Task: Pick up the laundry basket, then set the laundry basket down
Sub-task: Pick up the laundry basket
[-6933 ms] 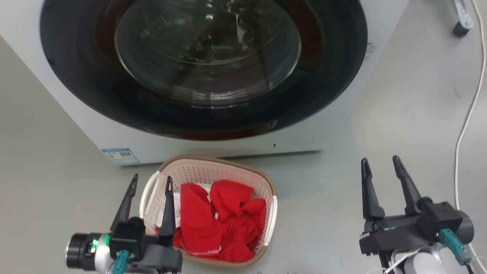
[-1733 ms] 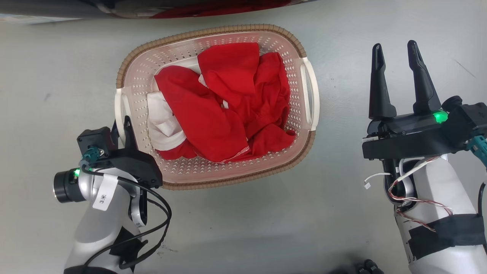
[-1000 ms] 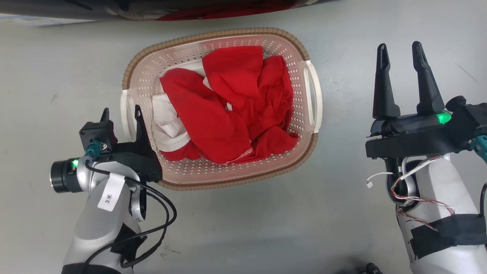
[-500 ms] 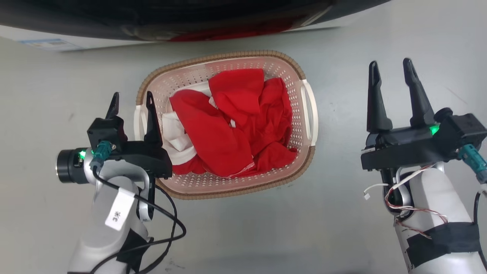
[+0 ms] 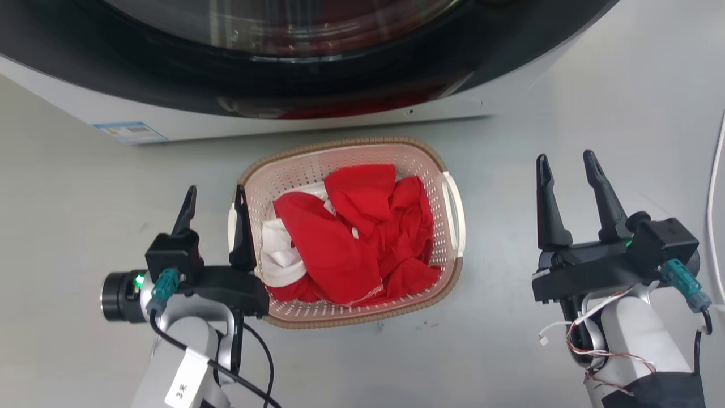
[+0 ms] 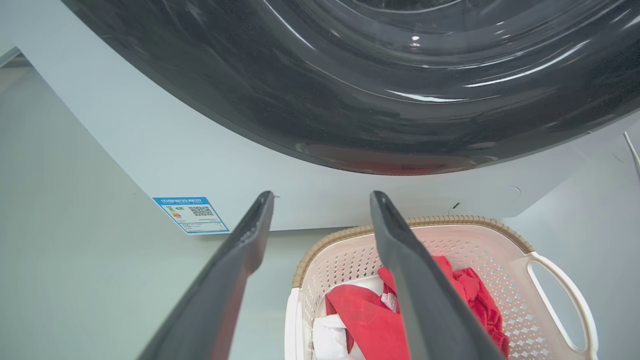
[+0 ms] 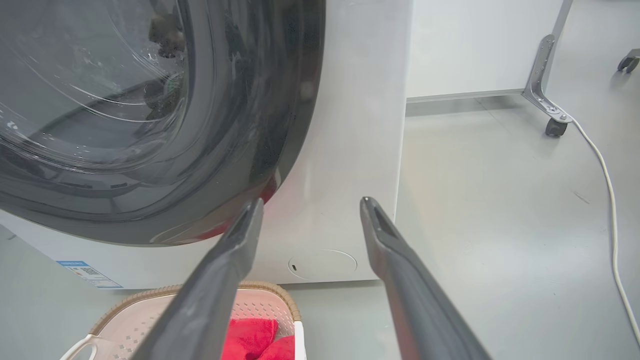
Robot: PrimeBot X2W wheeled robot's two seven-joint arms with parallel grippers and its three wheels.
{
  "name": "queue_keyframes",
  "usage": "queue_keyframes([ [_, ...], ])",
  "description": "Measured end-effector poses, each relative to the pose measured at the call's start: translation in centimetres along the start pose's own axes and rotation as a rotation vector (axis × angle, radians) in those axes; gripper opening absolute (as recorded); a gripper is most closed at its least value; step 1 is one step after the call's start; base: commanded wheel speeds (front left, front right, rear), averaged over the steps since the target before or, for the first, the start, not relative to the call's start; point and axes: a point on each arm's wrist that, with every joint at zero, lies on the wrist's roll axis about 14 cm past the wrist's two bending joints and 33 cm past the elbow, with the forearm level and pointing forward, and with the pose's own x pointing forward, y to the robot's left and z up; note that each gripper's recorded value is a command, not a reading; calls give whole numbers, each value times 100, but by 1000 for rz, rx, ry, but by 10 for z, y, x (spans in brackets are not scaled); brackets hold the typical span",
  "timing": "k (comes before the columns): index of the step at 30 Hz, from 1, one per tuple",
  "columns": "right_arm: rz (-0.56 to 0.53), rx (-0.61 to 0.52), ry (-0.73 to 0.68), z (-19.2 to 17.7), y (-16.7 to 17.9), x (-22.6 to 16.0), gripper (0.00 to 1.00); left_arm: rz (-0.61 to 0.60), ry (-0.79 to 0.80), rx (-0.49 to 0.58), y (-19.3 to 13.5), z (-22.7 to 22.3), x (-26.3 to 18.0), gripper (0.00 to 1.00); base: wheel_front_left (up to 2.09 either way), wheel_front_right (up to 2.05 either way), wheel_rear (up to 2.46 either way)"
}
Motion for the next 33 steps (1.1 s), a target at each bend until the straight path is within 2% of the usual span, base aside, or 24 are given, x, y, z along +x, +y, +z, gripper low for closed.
queue_keyframes([
  [13,24,6,-49,33,22,-43,100,35,-111,-4,11,41,-61,100,0,0,0],
  [33,59,34,-60,42,57,-130,100,75,-223,11,24,57,-162,100,0,0,0],
])
